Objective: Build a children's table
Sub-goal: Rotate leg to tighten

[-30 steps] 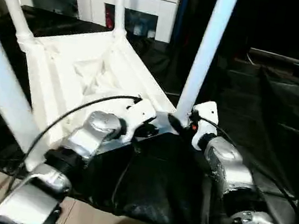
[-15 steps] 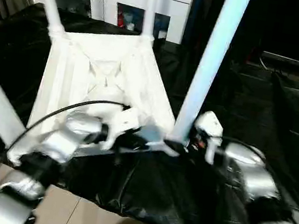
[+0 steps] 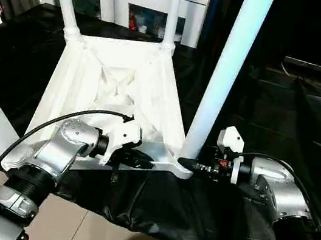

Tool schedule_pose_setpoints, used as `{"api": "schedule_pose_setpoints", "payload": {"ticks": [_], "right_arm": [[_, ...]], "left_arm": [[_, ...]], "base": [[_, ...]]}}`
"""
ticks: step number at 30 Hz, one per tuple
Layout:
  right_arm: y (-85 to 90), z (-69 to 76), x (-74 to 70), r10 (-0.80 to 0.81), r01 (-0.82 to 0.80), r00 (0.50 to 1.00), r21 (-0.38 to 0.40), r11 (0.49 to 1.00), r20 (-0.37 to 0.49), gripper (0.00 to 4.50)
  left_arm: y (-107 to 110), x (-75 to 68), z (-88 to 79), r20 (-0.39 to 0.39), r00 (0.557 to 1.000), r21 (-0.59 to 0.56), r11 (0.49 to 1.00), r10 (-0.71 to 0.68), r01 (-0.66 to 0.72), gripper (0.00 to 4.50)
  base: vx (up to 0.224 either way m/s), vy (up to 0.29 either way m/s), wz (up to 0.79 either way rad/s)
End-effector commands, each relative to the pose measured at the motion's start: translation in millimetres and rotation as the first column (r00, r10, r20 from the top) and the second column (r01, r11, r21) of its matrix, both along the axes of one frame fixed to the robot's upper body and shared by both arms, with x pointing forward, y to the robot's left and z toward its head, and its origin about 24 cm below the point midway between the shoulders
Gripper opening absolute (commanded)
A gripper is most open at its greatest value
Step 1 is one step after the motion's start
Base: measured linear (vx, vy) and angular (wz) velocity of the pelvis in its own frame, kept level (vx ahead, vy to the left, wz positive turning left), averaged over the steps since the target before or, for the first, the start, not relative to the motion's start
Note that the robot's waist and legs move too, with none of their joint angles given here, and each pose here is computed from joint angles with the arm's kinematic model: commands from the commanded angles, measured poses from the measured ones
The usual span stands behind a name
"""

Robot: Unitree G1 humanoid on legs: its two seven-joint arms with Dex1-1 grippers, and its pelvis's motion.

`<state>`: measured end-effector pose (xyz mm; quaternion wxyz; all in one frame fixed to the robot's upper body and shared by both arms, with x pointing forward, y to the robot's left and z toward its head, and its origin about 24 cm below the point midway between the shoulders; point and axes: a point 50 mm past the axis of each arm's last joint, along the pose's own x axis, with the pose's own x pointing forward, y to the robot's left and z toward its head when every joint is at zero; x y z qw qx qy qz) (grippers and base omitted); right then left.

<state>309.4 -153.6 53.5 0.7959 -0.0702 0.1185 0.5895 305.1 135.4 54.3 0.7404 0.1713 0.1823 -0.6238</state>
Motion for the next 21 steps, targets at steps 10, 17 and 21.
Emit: {"api": "schedule_pose_setpoints", "payload": {"ticks": [10,17,21], "right_arm": [[10.9,-9.1,-8.1,0.030,-0.030,0.999,0.008,1.000,-0.044,1.94],[50.4,-37.1,8.5,-0.385,0.384,0.923,-0.026,0.923,-0.032,1.93],[68.3,-37.8,15.1,-0.481,0.480,0.876,-0.022,0.877,-0.033,1.93]], "left_arm": [[-16.8,14.3,13.9,0.105,0.991,-0.045,0.995,0.088,-0.084,0.00],[-60.3,40.8,20.3,0.154,0.927,-0.103,0.938,0.343,-0.330,0.00],[-73.2,44.5,21.9,0.160,0.910,-0.122,0.922,0.383,-0.367,0.00]], "base": [[0.000,0.000,0.00],[-0.007,-0.001,0.00],[0.000,0.000,0.00]]}}
